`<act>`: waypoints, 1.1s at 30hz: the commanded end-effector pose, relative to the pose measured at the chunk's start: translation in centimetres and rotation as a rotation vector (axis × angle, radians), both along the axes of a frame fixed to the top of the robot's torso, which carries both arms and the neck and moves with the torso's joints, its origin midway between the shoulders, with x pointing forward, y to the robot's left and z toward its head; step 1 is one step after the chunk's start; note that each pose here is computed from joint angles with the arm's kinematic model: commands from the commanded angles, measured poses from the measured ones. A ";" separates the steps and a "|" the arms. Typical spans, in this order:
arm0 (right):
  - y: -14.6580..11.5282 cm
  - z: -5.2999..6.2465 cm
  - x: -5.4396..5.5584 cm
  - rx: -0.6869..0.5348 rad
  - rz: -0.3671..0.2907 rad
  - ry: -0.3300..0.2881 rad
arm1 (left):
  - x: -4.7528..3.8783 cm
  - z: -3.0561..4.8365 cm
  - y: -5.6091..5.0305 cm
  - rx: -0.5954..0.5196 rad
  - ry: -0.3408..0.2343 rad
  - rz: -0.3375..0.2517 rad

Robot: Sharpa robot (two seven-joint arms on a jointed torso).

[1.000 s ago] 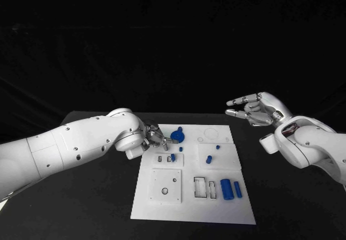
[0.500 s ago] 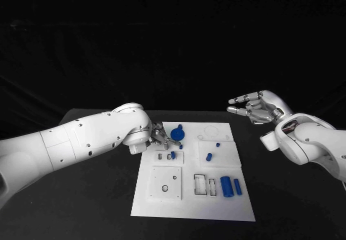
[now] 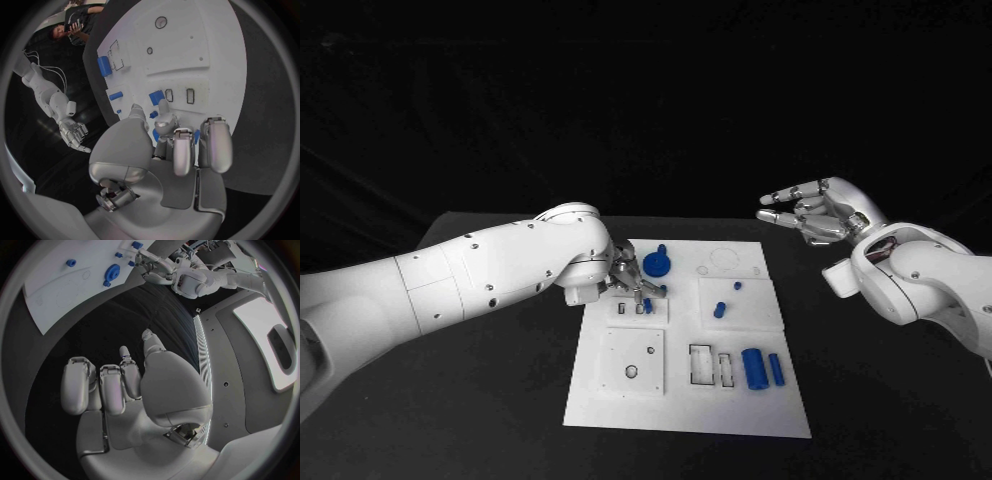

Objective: Assemble the parts on the task board

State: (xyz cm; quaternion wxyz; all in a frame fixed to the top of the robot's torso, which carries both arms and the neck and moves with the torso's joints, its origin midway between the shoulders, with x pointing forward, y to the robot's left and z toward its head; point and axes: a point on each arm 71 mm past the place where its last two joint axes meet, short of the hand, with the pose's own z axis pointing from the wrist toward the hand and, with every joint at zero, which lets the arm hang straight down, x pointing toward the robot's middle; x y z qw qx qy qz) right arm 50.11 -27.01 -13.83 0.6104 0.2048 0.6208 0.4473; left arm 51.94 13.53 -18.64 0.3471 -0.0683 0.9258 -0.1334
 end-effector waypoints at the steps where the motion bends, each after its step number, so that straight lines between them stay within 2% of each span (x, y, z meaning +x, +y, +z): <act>1: 0.1 -0.1 0.0 -0.009 0.008 0.002 | -0.33 -0.20 0.3 0.108 0.041 0.036; 7: 0.3 -0.1 0.1 -0.008 0.015 0.003 | -0.41 -0.24 0.1 0.120 0.048 0.033; 33: 0.5 -0.2 0.1 -0.006 0.029 0.010 | 0.22 -0.59 -0.2 0.147 0.072 0.027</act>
